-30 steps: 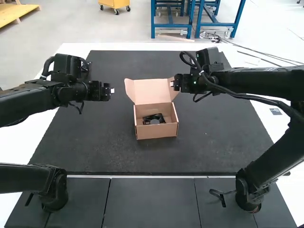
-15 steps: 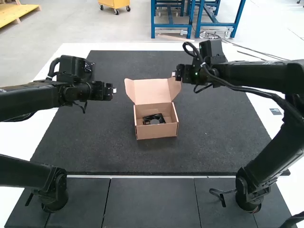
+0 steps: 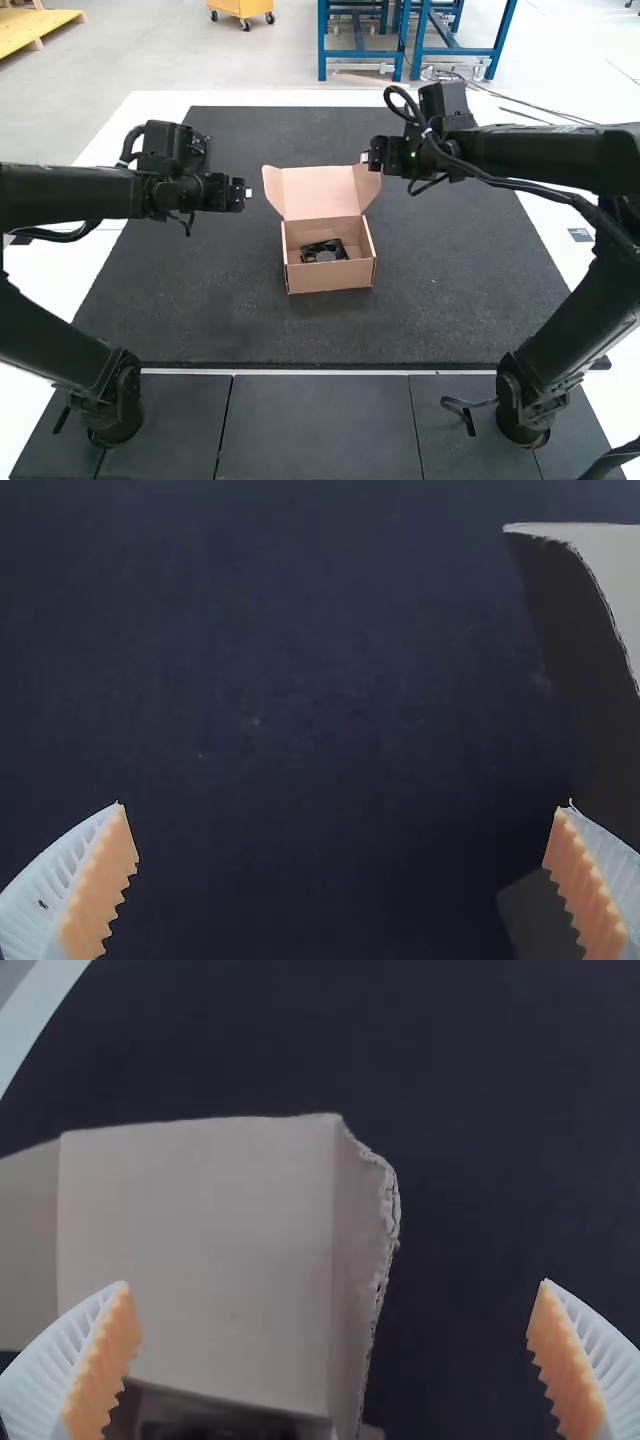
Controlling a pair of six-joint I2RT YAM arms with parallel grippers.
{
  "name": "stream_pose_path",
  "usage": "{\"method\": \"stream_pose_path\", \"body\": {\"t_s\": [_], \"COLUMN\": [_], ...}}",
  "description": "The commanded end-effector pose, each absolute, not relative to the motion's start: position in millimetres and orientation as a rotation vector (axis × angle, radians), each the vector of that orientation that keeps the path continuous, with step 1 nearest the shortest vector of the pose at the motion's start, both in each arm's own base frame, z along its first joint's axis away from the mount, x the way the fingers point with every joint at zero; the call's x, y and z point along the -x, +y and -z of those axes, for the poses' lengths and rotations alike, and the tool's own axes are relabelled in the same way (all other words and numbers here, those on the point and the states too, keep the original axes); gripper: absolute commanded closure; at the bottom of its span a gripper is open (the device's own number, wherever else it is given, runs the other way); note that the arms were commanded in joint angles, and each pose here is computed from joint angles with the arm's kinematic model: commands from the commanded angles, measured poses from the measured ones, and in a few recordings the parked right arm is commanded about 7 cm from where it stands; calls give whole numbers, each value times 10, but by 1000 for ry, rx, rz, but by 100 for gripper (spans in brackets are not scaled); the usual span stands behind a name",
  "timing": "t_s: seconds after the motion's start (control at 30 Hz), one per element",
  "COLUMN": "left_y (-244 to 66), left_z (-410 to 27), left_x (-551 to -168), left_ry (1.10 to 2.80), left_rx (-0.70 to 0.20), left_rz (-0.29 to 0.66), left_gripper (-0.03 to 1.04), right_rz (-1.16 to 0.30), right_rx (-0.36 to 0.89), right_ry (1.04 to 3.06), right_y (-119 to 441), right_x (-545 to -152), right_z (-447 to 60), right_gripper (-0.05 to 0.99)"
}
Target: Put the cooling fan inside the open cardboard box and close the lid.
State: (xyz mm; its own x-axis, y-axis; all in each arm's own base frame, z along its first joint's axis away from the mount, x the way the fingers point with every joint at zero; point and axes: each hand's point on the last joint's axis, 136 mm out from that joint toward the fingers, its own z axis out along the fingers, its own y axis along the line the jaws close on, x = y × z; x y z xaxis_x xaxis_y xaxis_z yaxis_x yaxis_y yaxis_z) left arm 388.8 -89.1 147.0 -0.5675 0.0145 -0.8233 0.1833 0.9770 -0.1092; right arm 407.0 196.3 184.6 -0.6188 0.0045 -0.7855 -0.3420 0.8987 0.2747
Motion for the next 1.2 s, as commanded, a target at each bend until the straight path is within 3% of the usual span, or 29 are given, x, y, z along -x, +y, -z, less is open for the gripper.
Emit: {"method": "stream_pose_path", "body": {"t_s": [0.0,0.47,0.6,1.17], "left_y": [-863,-935,-947,-935], "left_z": [-1664,-1680,-1680,-1668], "left_x": [-4048,-4238,-4263,-4285], "left_ry": [2113,2105,2105,2105], "left_rx": [-133,-141,-143,-136], "left_rz": [202,207,208,199], "left_gripper": [5,5,5,5], "right_rz": [-523,-520,-542,-593], "right_rx": [225,194,205,246], "right_ry": [2172,2224,2228,2302], "right_y": [1937,1813,1845,1980], "right_x": [-4140,-4215,-4217,-4262], "right_z": [-1956,-1832,-1819,-1587], "right_gripper": [5,14,21,23]}}
